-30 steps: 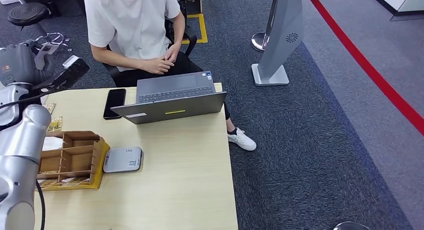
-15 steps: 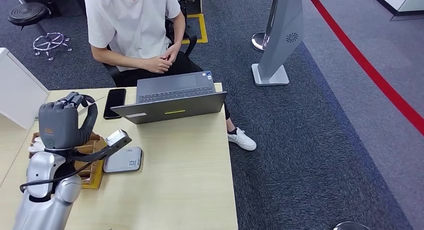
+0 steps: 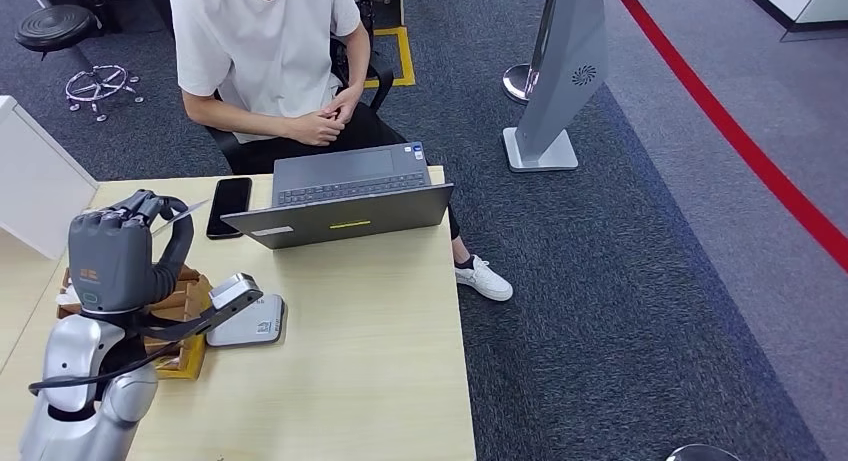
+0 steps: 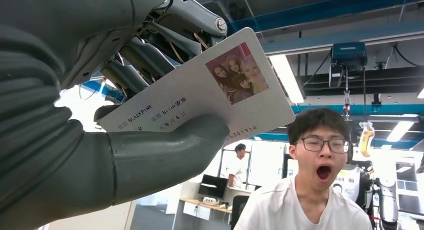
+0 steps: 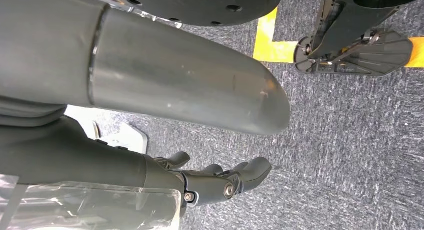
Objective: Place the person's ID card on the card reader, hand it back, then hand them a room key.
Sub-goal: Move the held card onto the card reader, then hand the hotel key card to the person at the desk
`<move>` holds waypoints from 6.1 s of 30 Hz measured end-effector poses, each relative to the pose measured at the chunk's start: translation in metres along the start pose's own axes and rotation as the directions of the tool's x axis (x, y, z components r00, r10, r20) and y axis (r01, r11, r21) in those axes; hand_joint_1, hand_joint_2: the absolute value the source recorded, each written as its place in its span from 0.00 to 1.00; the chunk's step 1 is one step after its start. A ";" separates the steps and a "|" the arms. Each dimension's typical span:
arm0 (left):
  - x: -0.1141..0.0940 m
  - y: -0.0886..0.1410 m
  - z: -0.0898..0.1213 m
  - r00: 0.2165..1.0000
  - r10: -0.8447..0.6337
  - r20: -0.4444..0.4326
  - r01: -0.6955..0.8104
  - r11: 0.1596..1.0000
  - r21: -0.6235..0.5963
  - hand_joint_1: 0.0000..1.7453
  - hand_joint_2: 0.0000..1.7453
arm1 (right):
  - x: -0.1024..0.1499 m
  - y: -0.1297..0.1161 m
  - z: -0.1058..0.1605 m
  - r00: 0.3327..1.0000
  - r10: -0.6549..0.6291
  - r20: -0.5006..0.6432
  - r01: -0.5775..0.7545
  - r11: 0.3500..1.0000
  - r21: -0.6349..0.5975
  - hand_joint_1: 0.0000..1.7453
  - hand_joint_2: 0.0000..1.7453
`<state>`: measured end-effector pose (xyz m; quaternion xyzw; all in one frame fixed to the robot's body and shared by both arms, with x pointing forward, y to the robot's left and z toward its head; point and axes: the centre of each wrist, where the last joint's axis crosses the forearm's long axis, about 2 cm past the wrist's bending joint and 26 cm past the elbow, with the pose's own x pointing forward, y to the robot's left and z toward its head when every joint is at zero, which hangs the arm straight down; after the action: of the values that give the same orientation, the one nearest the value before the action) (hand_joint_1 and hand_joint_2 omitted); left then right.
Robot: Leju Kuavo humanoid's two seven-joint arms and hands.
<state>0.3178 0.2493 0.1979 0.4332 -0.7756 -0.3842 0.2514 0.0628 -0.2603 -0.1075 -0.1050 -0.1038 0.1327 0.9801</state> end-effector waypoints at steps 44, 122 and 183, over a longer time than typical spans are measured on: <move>-0.001 -0.082 0.083 0.975 -0.029 -0.219 -0.119 0.767 -0.630 1.00 1.00 | -0.002 -0.002 0.000 1.000 -0.020 -0.018 0.019 1.000 -0.020 0.00 0.00; -0.014 0.025 -0.075 0.973 -0.230 0.020 0.213 0.930 0.300 1.00 1.00 | 0.014 -0.004 -0.001 0.994 0.110 0.011 -0.110 0.994 0.014 0.00 0.00; -0.068 -0.008 -0.091 0.979 -0.147 -0.144 0.168 0.975 0.143 0.00 1.00 | 0.020 0.003 0.001 0.998 0.064 0.012 -0.064 0.998 0.012 0.00 0.00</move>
<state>0.4214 0.2715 0.2407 0.5361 -0.7478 -0.3121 0.2367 0.0805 -0.2521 -0.1040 -0.1014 -0.1052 0.1655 0.9753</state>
